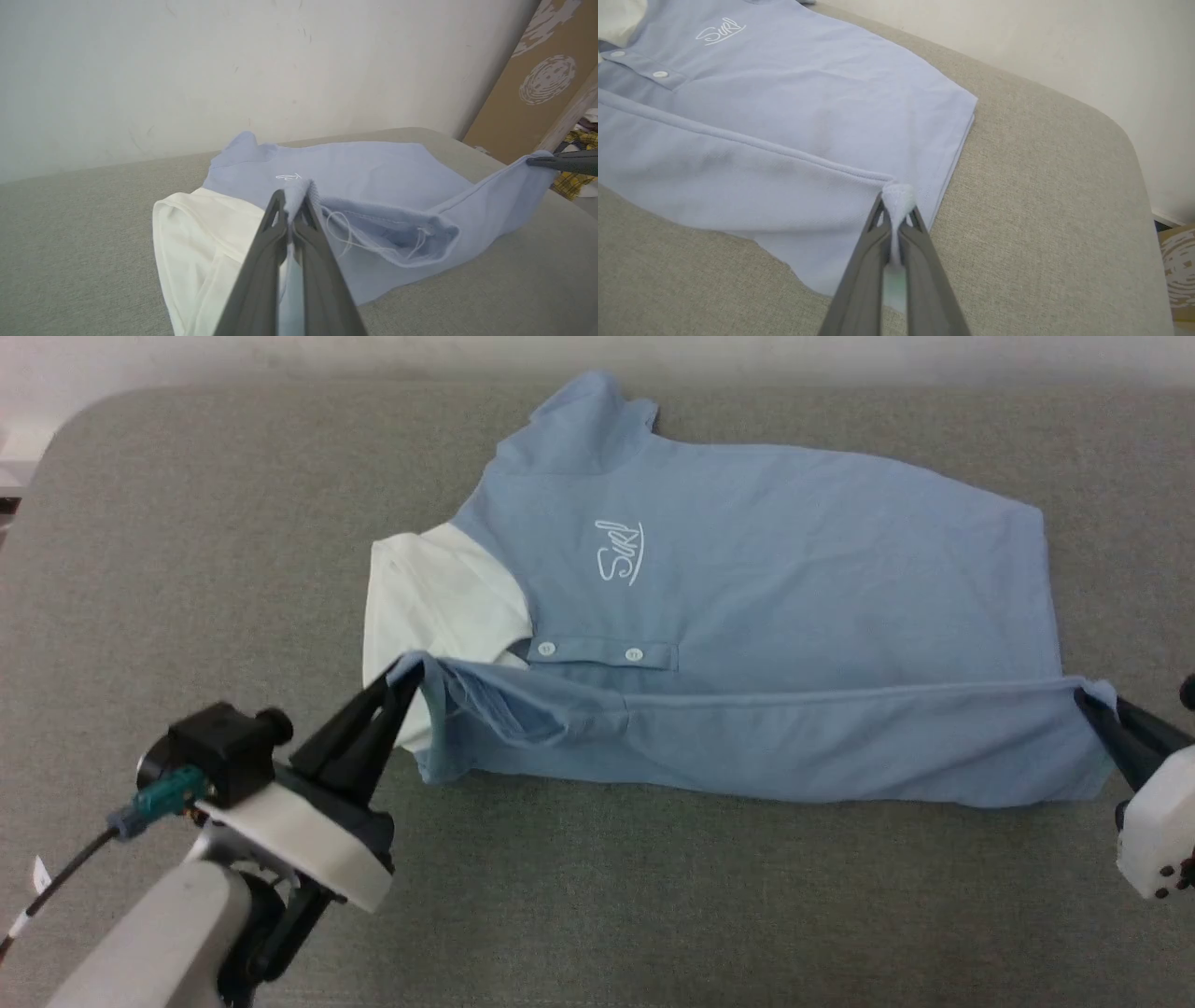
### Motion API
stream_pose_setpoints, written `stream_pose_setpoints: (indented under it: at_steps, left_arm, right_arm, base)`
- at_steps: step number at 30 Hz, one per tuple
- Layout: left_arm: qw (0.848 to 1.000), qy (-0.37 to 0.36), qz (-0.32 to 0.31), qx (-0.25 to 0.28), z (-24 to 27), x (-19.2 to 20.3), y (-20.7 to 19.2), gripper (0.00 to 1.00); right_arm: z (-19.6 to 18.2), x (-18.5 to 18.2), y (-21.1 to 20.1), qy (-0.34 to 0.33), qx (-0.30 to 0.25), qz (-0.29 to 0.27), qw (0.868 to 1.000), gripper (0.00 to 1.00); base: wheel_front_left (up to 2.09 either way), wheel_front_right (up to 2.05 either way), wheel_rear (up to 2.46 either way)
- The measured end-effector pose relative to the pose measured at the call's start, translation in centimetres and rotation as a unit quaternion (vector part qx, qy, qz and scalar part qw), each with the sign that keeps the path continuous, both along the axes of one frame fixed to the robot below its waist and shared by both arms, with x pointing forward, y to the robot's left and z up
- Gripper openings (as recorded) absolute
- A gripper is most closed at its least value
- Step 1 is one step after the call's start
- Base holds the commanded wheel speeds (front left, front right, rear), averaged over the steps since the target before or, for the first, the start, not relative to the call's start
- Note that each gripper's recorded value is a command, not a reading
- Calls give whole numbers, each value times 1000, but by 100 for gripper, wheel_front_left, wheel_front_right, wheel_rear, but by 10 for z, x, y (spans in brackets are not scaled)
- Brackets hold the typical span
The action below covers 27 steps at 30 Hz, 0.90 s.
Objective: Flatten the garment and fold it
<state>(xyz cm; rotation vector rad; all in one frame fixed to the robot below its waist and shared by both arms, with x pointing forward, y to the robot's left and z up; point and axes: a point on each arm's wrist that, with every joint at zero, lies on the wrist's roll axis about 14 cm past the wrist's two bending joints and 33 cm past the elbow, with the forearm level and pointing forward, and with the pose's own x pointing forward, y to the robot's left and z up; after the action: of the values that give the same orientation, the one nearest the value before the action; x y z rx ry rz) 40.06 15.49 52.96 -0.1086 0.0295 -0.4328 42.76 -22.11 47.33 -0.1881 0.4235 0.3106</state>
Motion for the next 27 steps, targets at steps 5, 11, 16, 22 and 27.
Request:
stream_pose_setpoints:
  at_steps: [5, 11, 16, 22, 27]
  left_arm:
    - [999, 32, 12, 31, -23, 41, 8, 0]
    - [992, 95, 16, 83, -71, 73, 12, 0]
    - [985, 134, 21, 103, -107, 83, 14, 11]
    - [987, 124, 54, 91, -114, 84, 21, 100]
    - [991, 85, 92, 41, -86, 84, 27, 100]
  right_arm:
    - [-22, 23, 0, 27, -19, 2, 999, 0]
    - [-60, 38, -7, 71, -42, -7, 997, 0]
    - [-77, 48, -6, 76, -28, -16, 997, 34]
    - [-73, 51, -3, 50, -4, -21, 999, 100]
    - [-52, 50, 1, 18, 18, -28, 999, 100]
  base:
    - [0, 0, 0]
    - [0, 0, 0]
    - [0, 0, 0]
    - [0, 0, 0]
    - [0, 0, 0]
